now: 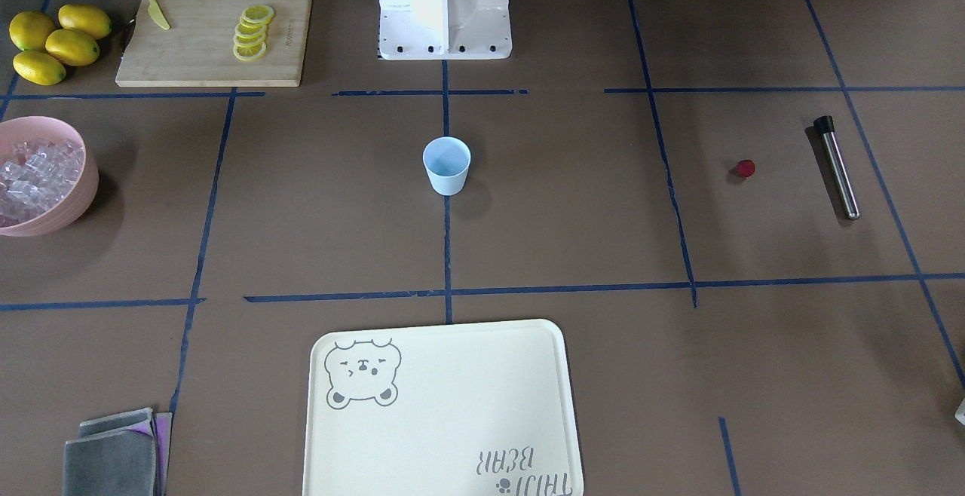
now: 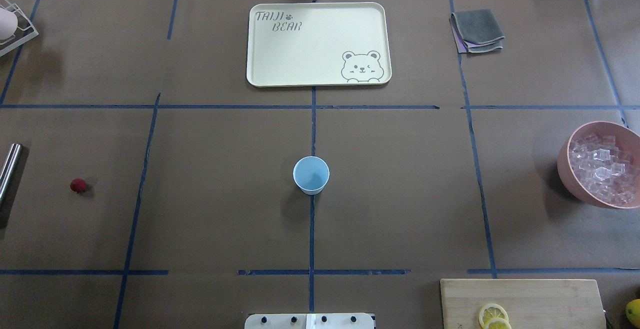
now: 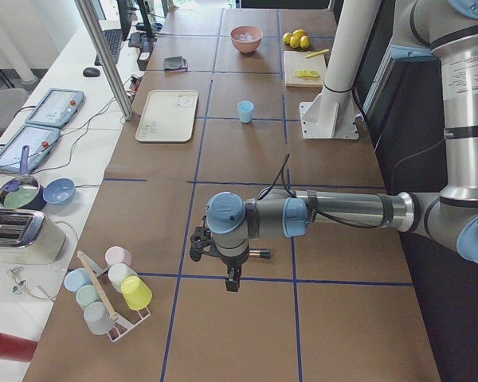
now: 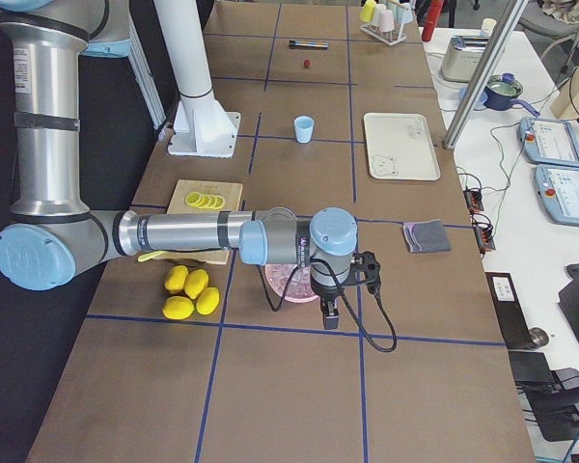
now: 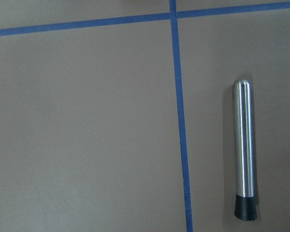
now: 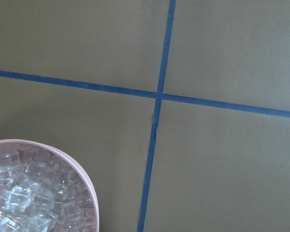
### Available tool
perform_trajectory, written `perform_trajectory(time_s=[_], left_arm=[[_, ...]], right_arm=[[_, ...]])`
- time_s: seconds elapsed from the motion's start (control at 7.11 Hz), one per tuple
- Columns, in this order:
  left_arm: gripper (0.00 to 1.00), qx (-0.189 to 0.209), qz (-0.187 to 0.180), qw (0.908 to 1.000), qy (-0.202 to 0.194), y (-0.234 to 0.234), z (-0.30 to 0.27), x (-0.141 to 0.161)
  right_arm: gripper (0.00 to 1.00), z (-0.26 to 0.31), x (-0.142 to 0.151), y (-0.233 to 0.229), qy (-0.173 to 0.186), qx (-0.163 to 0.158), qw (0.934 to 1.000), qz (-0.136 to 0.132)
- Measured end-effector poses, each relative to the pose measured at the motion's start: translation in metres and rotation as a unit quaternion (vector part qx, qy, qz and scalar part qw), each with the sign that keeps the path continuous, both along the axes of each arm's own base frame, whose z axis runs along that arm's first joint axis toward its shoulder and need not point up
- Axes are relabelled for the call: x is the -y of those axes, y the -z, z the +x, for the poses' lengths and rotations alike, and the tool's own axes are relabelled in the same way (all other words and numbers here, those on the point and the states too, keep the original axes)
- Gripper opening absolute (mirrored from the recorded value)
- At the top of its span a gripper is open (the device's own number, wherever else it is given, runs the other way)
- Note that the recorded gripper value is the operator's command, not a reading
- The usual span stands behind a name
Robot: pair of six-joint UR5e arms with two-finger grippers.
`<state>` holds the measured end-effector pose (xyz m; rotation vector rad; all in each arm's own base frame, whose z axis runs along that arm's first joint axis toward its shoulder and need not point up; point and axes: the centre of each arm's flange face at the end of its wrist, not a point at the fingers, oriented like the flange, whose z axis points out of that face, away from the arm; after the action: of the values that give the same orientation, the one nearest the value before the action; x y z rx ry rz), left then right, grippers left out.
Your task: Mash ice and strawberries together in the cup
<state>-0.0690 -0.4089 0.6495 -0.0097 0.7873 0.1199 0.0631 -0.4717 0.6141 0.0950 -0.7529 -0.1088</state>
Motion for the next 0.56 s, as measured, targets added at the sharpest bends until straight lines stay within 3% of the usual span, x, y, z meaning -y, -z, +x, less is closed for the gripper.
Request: perform_trajectory(time_s=[0.28, 0.56], left_arm=[[1.0, 0.0, 0.0, 1.0, 0.0, -0.001, 0.0, 0.0], [1.0, 0.0, -0.001, 1.0, -0.001, -0.001, 0.0, 0.0]], right_arm=[[1.0, -0.041, 0.004, 0.035, -0.008, 0.009, 0.9998, -0.013], [1.0, -0.098, 0.003, 0.063, 0.017, 0.013, 0.9997, -0.014]])
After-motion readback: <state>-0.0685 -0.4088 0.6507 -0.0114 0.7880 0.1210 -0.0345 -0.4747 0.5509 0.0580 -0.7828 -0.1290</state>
